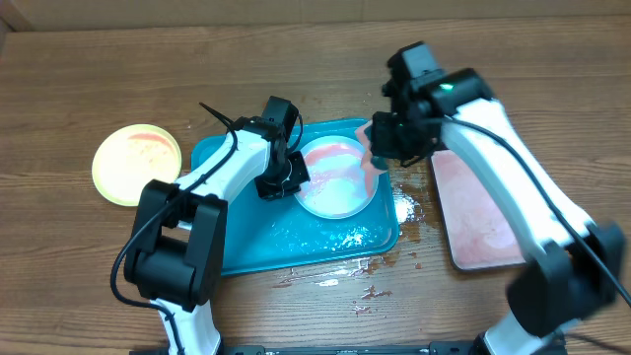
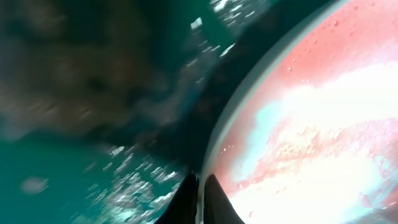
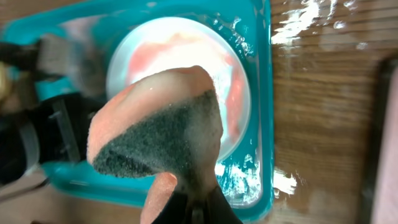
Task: Clean dirty plates on tray and stack at the side
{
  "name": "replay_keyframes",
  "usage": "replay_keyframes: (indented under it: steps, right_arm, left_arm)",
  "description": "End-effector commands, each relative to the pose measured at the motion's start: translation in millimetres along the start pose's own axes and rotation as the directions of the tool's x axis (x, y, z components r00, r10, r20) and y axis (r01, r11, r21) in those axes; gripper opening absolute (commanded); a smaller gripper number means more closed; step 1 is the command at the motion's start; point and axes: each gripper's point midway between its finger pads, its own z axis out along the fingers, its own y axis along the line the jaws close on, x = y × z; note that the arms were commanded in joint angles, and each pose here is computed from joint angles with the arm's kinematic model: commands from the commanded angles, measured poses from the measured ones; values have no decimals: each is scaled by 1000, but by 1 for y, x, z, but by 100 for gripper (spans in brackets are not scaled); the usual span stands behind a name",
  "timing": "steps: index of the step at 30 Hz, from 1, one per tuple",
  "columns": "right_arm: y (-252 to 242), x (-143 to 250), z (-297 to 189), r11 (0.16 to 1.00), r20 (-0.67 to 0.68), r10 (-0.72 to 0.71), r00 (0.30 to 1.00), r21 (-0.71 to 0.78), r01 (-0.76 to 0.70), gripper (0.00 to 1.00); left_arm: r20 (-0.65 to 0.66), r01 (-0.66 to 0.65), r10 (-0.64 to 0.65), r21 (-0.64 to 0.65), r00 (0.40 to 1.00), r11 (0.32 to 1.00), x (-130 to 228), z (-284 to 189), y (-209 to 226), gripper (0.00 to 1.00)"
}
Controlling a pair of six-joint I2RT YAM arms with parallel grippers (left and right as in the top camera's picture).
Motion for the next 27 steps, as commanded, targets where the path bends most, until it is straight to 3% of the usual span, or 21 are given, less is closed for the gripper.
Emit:
replay_keyframes:
  steps: [1,8,14,18,22,27]
  right_arm:
    - [-5,3,-50,999,105,12,994,32,-15,4]
    - [-77,23,-92,950,151,144,978,254,-179,4]
    - [-140,32,-103,878,149,312,938,331,-345,4]
    - [-179,38,-103,820,165,407,898,368,-439,4]
    - [-206,45,-93,778,167,478,862,376,-504,4]
    - [-215,61,-58,775,102,522,847,358,-521,4]
  left_arm:
    - [147,-1,10,-58,989,998,-13,-41,10,4]
    - [307,-23,65,-138,949,990,-5,-118,33,4]
    - [389,-98,192,-249,901,964,10,-168,55,4]
    - [441,-80,242,-354,864,932,18,-193,72,4]
    - [507,-41,314,-478,803,877,12,-220,82,5]
    - [574,-26,478,-622,665,783,-5,-266,70,5]
